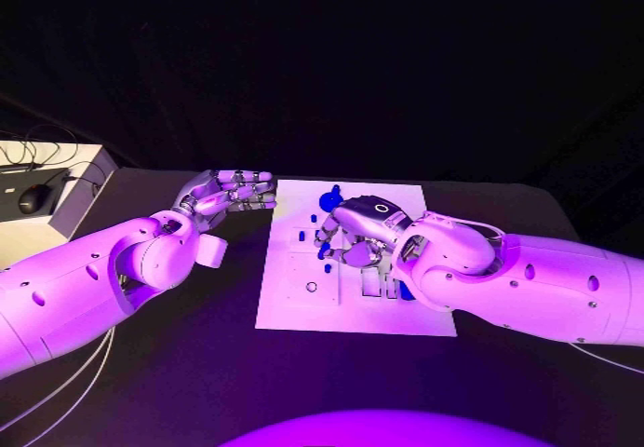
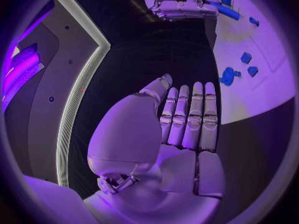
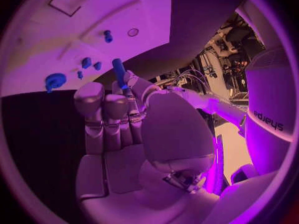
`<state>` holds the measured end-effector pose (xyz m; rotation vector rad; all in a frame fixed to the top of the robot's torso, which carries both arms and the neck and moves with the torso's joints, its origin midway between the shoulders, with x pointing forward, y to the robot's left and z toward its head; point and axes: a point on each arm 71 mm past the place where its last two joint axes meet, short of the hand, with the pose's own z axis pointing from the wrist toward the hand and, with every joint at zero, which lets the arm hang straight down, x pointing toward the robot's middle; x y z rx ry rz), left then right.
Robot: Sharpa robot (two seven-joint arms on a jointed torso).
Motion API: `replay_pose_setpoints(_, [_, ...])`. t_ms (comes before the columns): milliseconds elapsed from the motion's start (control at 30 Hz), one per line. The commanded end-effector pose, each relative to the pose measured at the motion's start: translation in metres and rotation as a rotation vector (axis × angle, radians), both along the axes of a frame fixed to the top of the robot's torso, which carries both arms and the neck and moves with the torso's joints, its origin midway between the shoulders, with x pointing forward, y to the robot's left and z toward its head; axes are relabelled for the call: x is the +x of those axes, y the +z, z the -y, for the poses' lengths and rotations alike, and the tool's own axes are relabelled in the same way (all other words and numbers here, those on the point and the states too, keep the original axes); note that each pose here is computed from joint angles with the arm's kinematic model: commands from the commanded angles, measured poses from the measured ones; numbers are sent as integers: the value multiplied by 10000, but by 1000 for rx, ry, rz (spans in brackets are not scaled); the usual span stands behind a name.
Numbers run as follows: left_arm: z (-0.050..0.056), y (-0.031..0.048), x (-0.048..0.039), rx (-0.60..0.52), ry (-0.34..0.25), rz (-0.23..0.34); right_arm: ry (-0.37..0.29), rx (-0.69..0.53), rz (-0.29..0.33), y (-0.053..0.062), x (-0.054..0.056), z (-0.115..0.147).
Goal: Assemble the parts on the task board
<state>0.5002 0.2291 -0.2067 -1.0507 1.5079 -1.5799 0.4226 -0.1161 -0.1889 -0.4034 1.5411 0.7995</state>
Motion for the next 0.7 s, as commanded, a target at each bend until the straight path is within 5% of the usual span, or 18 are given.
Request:
replay_pose_setpoints(33, [34, 8, -5, -19, -16, 3, 48, 2, 7, -59, -64, -121])
replay_pose_setpoints(300, [49, 7, -8, -21, -19, 3, 80, -9, -33, -270, -136, -282])
replay_pose_setpoints(700, [42, 7, -9, -20, -19, 3, 90, -42, -55, -402, -172, -311])
